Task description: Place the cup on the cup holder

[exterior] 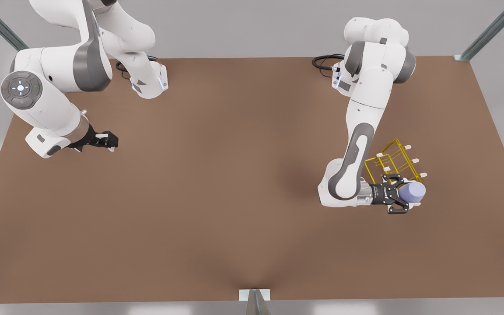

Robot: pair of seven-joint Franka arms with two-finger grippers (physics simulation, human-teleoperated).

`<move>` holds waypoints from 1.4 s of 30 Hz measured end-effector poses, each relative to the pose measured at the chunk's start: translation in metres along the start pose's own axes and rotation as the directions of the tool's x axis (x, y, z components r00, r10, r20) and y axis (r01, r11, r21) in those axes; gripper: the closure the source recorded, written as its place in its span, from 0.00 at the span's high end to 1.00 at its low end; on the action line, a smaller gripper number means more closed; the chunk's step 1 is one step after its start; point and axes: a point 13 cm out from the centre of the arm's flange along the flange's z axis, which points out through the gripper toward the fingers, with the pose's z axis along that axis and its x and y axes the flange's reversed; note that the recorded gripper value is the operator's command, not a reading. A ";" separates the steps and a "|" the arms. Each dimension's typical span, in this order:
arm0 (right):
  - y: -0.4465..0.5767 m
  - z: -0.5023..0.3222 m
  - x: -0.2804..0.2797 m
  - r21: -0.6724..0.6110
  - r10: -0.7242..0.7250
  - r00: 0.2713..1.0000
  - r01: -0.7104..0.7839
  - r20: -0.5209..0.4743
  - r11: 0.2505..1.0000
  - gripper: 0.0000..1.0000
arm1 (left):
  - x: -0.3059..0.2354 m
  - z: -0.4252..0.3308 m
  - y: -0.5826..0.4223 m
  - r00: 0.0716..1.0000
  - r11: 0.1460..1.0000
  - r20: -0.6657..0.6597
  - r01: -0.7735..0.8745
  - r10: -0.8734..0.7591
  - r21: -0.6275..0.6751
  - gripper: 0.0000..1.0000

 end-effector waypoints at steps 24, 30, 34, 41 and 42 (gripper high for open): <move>0.058 0.011 0.002 0.001 -0.100 0.995 0.100 -0.018 0.995 1.00 | -0.023 -0.001 -0.046 0.999 0.997 0.054 -0.006 0.002 0.074 0.77; 0.057 0.010 0.002 0.003 -0.099 0.995 0.099 -0.018 0.995 1.00 | -0.032 -0.003 -0.043 0.997 0.998 0.074 0.015 -0.020 0.064 0.77; 0.066 0.010 0.004 0.005 -0.114 0.993 0.114 -0.018 0.993 1.00 | -0.041 -0.005 -0.043 0.996 0.998 0.083 0.022 -0.026 0.056 0.77; 0.067 0.011 0.005 0.005 -0.116 0.993 0.116 -0.020 0.993 1.00 | -0.052 -0.006 -0.042 0.995 0.998 0.094 0.035 -0.039 0.048 1.00; 0.067 0.011 0.005 0.005 -0.116 0.993 0.116 -0.021 0.993 1.00 | -0.052 -0.006 -0.042 0.995 0.998 0.095 0.037 -0.042 0.049 1.00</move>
